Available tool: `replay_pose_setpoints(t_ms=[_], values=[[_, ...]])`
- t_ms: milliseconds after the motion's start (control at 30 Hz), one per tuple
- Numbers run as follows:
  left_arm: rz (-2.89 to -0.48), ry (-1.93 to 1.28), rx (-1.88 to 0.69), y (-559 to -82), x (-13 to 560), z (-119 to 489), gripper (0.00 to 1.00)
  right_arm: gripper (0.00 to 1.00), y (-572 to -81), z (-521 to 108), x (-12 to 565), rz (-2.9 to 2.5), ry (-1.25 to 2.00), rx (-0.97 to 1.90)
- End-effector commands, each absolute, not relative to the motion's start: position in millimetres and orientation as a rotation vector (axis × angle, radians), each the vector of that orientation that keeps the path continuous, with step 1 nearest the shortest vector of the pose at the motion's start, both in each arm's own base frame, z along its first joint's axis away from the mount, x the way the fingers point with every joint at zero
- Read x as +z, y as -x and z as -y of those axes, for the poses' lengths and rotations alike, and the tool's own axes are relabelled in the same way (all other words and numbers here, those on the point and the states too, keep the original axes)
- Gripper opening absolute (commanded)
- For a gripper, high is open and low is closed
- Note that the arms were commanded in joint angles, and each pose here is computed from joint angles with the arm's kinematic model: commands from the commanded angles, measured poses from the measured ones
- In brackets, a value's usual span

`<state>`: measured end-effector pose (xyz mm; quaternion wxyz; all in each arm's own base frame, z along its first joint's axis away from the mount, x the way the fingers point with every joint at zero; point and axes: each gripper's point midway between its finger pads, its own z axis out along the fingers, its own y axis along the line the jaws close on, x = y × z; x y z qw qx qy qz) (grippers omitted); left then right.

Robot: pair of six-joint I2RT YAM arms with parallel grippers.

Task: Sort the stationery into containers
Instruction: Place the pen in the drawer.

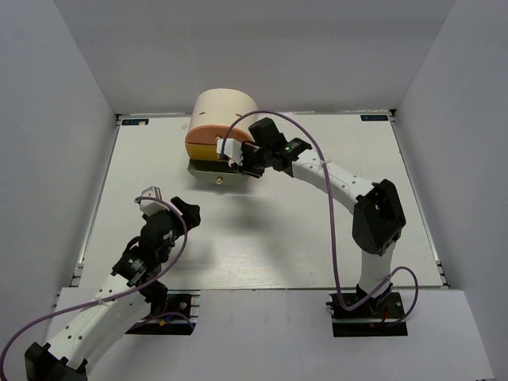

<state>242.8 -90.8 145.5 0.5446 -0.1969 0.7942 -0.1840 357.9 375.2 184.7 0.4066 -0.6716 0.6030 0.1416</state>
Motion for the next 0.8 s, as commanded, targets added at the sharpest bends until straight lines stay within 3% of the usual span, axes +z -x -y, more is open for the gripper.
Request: replay_pose_setpoints(t_ms=[0,533,767], values=[[-1.885,0.478,-0.445,-241.5,141.0,90.2,0.83,0.0,-375.7,-389.0,206.6,-1.349,1.721,0.286],[-1.879,0.474,-0.46,-244.6,140.6,93.9,0.83,0.0,-389.5,-390.5,179.5,-1.304,1.765,0.209],[-1.88,0.474,-0.46,-243.5,140.7,93.2,0.83,0.13,-386.0,-389.3,160.5,-1.307,1.821,0.218]])
